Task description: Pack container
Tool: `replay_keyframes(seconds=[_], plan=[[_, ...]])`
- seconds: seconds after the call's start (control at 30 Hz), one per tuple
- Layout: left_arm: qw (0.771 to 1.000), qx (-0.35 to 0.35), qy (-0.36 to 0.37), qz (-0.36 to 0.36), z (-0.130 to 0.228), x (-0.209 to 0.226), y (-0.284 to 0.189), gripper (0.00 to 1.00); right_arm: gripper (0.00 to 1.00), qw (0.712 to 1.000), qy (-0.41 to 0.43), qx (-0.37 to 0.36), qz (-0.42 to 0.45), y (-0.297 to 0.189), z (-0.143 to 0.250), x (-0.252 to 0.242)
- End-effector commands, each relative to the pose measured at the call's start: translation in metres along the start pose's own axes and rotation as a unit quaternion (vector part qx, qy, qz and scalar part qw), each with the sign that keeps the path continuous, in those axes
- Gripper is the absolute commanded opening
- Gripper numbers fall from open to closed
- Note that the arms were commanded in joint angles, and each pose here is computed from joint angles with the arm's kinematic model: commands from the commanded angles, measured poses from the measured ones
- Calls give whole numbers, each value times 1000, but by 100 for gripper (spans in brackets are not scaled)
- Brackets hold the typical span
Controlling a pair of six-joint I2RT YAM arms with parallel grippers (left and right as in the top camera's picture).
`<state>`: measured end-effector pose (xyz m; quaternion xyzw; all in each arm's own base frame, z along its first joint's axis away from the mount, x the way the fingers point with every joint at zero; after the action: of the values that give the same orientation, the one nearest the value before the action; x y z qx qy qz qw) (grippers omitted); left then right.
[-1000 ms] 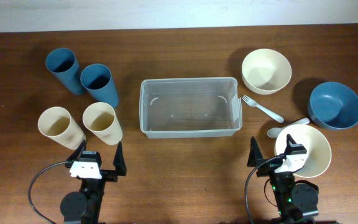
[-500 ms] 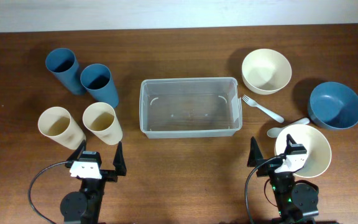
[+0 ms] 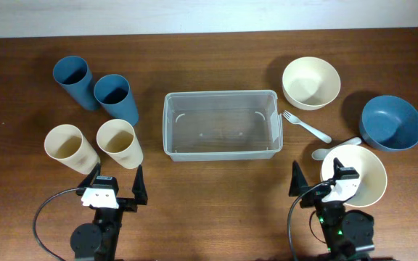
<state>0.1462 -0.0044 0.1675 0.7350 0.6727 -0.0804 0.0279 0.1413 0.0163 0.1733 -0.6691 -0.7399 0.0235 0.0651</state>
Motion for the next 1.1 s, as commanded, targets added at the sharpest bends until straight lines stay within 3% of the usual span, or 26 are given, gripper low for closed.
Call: replay_keyframes(seconds=[0.0, 0.17, 0.3, 0.43, 0.57, 0.7, 0.87, 1.07], plan=[[1000, -1, 11, 3, 1, 0, 0, 100, 99, 999, 15, -32, 3, -18, -48, 2], [1000, -1, 11, 3, 1, 0, 0, 100, 99, 996, 25, 19, 87, -39, -107, -6], [1000, -1, 11, 3, 1, 0, 0, 100, 99, 981, 15, 127, 144, -33, -159, -9], [1000, -1, 11, 3, 1, 0, 0, 100, 99, 965, 1, 219, 145, 0, -209, -5], [1000, -1, 11, 3, 1, 0, 0, 100, 99, 954, 12, 288, 85, 39, -237, 8], [1000, -1, 11, 3, 1, 0, 0, 100, 99, 939, 11, 328, 99, 81, -234, 6], [1000, -1, 11, 3, 1, 0, 0, 100, 99, 877, 196, 371, 234, 132, -196, -25], [1000, -1, 11, 3, 1, 0, 0, 100, 99, 802, 255, 446, 304, 174, -140, -55]])
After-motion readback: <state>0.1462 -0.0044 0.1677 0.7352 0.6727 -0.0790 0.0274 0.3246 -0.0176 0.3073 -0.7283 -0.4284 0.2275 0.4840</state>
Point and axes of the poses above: each gripper's point midway between its finger pads, its own y axis out along the fingers, its own x axis along the line the jaws close on, z = x × y, the point moved 10 cm from there along -y, back along the fingers, and after that the axes turned 6 degrees about -y, right-handed, at the moved point
